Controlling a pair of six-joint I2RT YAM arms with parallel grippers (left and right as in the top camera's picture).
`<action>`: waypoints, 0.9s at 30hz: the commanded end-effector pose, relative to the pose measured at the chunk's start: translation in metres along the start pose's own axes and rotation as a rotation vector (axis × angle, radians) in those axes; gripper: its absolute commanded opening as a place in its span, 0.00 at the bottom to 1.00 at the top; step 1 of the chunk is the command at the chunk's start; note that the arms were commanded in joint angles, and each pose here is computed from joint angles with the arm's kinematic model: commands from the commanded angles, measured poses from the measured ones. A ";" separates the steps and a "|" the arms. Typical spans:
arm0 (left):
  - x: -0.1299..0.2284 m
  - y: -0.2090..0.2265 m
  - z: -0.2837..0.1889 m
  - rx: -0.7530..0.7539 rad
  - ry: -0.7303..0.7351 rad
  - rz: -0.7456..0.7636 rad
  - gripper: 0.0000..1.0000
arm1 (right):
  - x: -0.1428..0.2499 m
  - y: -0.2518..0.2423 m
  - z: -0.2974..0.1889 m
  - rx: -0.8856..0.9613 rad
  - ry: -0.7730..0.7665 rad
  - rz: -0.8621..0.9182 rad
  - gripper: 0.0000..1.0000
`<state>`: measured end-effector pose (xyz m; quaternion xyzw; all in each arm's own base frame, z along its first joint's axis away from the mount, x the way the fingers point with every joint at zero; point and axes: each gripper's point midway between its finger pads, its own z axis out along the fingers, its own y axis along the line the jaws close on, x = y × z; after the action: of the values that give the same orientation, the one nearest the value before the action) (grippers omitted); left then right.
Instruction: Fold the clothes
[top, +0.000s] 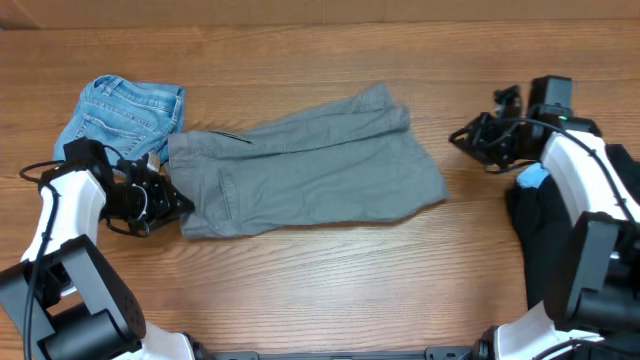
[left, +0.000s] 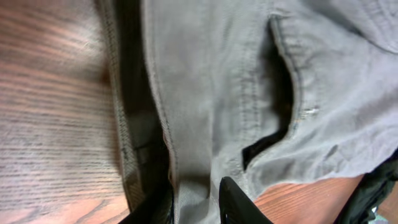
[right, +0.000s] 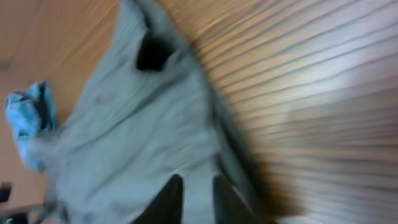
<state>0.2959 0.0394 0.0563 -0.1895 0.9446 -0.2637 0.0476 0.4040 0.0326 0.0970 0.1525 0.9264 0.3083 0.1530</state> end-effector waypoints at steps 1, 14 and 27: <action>-0.011 -0.033 -0.012 0.058 -0.058 0.150 0.27 | 0.034 0.051 0.029 -0.035 0.101 -0.123 0.17; -0.009 -0.066 -0.013 0.015 -0.085 0.317 0.50 | 0.112 -0.086 0.086 0.720 0.177 0.424 0.04; -0.011 -0.073 -0.011 0.037 -0.095 0.338 0.55 | 0.100 -0.060 0.002 0.708 0.135 0.302 0.12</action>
<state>0.3197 -0.0044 0.0893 -0.0633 0.9571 -0.2600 0.1113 0.2786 0.0271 0.0059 0.3650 0.9251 -0.0333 -0.0998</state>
